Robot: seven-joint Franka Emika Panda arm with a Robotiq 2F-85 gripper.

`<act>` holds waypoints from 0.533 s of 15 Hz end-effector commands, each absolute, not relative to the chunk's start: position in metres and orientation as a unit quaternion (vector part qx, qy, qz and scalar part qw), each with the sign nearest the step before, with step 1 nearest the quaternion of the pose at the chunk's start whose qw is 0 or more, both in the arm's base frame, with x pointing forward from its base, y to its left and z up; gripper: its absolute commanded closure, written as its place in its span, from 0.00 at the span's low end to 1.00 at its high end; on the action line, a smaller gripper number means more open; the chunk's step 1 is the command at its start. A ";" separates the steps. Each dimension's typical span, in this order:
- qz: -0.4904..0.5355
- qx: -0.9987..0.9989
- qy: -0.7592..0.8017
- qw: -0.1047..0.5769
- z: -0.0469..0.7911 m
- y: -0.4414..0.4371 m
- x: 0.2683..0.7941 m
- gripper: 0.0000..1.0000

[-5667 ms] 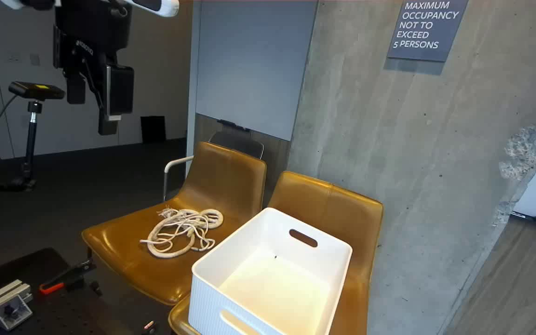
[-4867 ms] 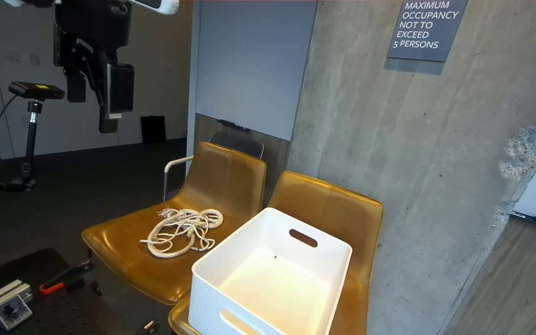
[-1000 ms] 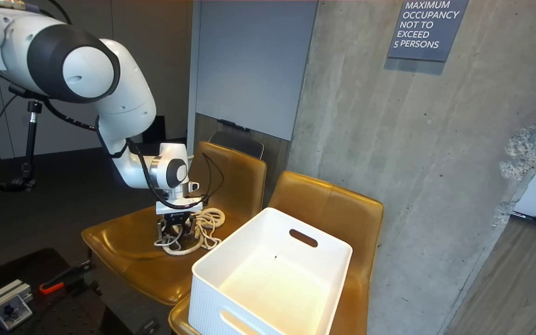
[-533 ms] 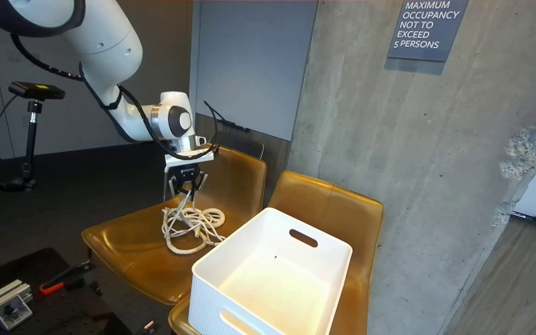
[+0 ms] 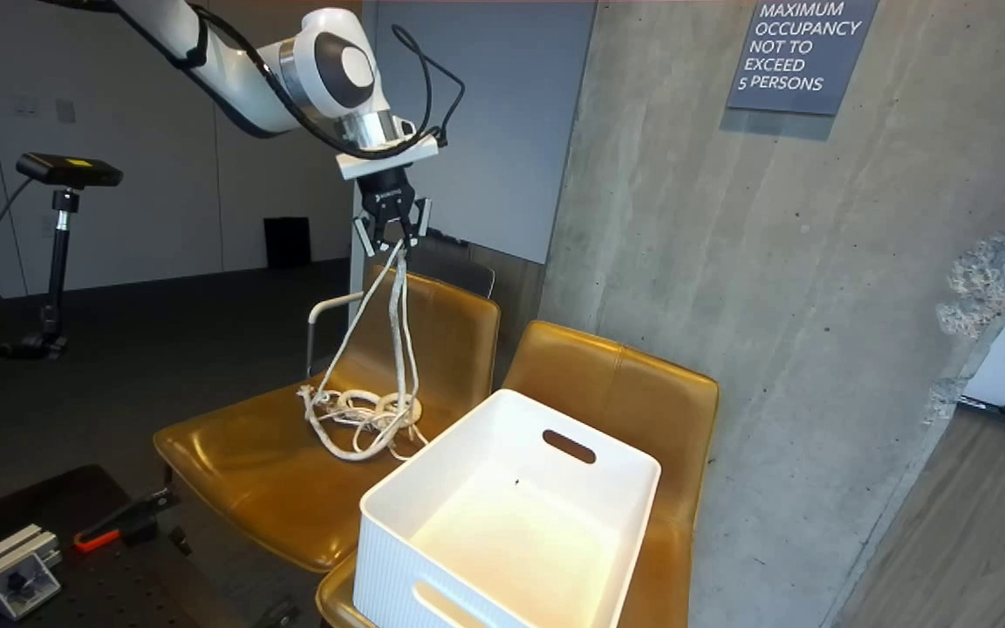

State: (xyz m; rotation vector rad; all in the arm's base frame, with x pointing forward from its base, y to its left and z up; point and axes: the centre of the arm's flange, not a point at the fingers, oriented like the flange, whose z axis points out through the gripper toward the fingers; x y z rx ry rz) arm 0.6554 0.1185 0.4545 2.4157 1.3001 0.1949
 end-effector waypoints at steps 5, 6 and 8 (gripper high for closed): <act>0.107 0.875 0.400 0.251 0.642 0.004 0.664 1.00; 0.110 0.877 0.388 0.261 0.665 -0.014 0.663 1.00; 0.114 0.881 0.365 0.279 0.706 -0.053 0.662 1.00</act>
